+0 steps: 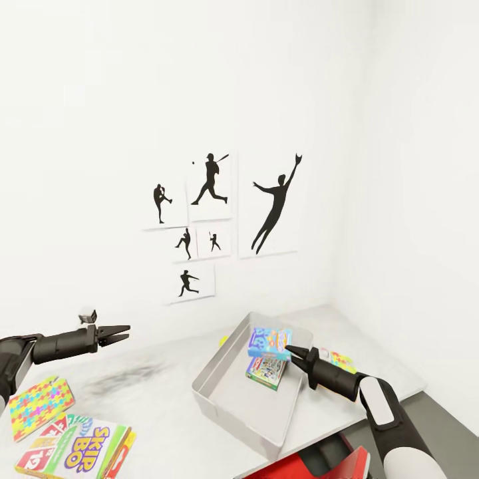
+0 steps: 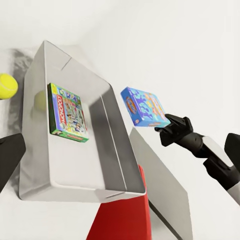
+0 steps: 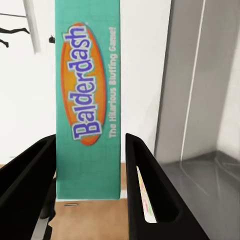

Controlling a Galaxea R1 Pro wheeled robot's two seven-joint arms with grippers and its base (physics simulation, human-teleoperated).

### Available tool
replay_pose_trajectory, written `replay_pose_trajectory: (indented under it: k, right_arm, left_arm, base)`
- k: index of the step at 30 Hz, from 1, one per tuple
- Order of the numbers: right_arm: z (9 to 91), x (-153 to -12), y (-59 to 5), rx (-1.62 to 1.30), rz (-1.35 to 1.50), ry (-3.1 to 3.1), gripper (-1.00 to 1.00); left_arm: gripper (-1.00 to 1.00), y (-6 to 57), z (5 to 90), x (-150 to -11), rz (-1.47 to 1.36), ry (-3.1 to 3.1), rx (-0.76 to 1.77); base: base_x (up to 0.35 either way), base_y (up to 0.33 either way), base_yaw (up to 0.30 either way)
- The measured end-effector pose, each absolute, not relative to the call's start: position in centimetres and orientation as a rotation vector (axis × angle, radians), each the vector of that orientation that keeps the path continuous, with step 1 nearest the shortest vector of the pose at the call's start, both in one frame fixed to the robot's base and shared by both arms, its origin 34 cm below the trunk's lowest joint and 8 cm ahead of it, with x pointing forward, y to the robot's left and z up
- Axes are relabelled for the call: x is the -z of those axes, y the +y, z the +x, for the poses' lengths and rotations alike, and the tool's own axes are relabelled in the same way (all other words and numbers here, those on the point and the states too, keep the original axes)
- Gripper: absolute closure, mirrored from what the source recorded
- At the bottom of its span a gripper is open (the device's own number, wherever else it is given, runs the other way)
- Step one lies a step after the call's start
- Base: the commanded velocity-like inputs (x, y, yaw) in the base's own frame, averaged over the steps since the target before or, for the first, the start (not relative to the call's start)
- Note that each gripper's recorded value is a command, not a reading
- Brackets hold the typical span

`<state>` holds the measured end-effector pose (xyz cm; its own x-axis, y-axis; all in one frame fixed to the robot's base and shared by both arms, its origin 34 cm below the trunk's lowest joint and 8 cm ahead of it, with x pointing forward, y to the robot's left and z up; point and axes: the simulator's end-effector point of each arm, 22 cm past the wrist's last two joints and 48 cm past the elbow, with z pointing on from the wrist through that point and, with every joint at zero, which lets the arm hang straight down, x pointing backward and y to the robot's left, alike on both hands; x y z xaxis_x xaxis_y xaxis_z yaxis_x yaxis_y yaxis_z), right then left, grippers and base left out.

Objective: Put all the toys in the child's room - the three board games (two on the bed and one on the table), the two jigsaw puzzles on the table, and the tennis ball on the table - inside the toy box on the table in the child's room.

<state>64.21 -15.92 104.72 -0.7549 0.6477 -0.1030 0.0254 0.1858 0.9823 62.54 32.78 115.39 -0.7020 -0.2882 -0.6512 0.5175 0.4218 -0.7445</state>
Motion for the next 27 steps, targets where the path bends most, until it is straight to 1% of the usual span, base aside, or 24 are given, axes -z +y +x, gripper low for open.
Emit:
replay_pose_trajectory:
  k: [8, 15, 27]
  right_arm:
    - [63.6, -102.8, -15.5, -1.622, 0.674, 1.997, 1.00]
    - [63.4, -102.3, -15.2, -1.621, 0.685, 2.013, 1.00]
    - [64.5, -101.8, -15.8, -1.527, 0.700, 2.082, 1.00]
  left_arm:
    - [-1.00, 32.9, 62.6, -115.4, 0.193, 1.925, 1.359]
    - [-1.00, 32.9, 62.5, -115.4, 0.193, 1.925, 1.359]
    - [-1.00, 32.9, 62.5, -115.4, 0.193, 1.925, 1.359]
  base:
    - [-0.073, 0.032, 0.000]
    - [-0.013, 0.007, 0.000]
    - [-0.001, 0.001, 0.000]
